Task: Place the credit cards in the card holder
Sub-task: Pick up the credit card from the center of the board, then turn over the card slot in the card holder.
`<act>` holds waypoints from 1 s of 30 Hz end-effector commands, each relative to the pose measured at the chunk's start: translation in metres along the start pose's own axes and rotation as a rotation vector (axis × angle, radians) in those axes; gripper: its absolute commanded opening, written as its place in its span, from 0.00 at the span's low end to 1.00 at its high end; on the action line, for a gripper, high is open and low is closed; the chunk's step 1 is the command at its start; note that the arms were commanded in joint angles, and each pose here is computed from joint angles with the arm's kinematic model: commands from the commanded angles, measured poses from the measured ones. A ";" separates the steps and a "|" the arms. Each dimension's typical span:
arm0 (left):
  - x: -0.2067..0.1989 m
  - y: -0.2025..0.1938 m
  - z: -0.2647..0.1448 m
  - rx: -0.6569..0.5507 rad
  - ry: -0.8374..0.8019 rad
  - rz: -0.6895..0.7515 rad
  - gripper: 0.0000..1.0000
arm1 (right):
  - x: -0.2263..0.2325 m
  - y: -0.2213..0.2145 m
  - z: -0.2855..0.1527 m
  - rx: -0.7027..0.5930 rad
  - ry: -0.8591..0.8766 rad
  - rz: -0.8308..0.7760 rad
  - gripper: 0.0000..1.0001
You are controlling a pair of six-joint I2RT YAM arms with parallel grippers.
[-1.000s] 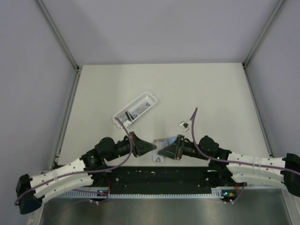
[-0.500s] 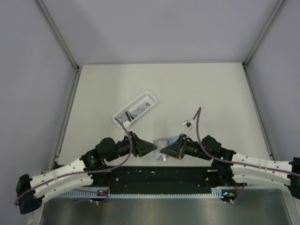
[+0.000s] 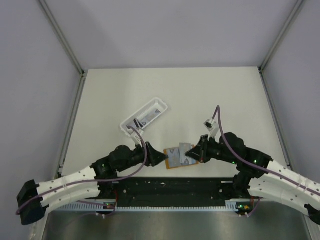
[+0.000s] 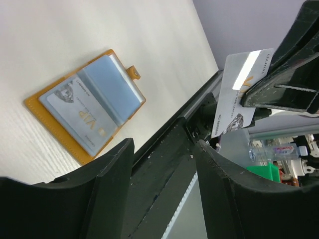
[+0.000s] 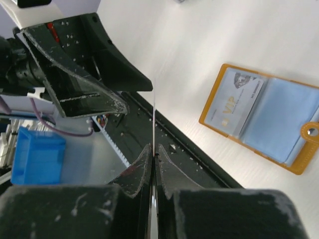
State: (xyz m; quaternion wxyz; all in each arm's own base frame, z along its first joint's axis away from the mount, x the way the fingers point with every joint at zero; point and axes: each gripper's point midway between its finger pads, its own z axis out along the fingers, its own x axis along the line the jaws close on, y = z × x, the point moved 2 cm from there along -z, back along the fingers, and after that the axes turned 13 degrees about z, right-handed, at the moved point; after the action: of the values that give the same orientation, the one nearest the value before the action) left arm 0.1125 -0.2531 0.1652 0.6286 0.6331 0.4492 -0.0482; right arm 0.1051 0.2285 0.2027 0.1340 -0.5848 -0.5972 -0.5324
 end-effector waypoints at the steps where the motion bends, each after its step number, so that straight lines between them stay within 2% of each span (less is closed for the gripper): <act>1: -0.045 0.030 -0.001 -0.083 -0.198 0.028 0.58 | 0.017 -0.007 -0.005 0.058 0.147 0.010 0.00; 10: -0.067 0.038 -0.013 -0.143 -0.347 0.027 0.59 | 0.036 -0.016 -0.003 0.136 0.302 0.069 0.00; 24: -0.075 0.037 -0.008 -0.100 -0.372 0.050 0.54 | 0.057 -0.019 -0.002 0.165 0.472 0.117 0.00; 27: -0.079 0.037 -0.008 -0.100 -0.396 0.050 0.50 | 0.057 -0.020 0.001 0.176 0.477 0.125 0.00; 30: -0.083 0.039 -0.009 -0.101 -0.412 0.052 0.40 | 0.057 -0.020 0.004 0.177 0.485 0.130 0.00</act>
State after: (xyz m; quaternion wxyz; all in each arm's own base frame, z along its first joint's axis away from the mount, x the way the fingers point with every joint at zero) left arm 0.0883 -0.2765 0.2108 0.6981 0.6159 0.3416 -0.1292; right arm 0.0718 0.2643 0.2181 0.3437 -0.4912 -0.5681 -0.5637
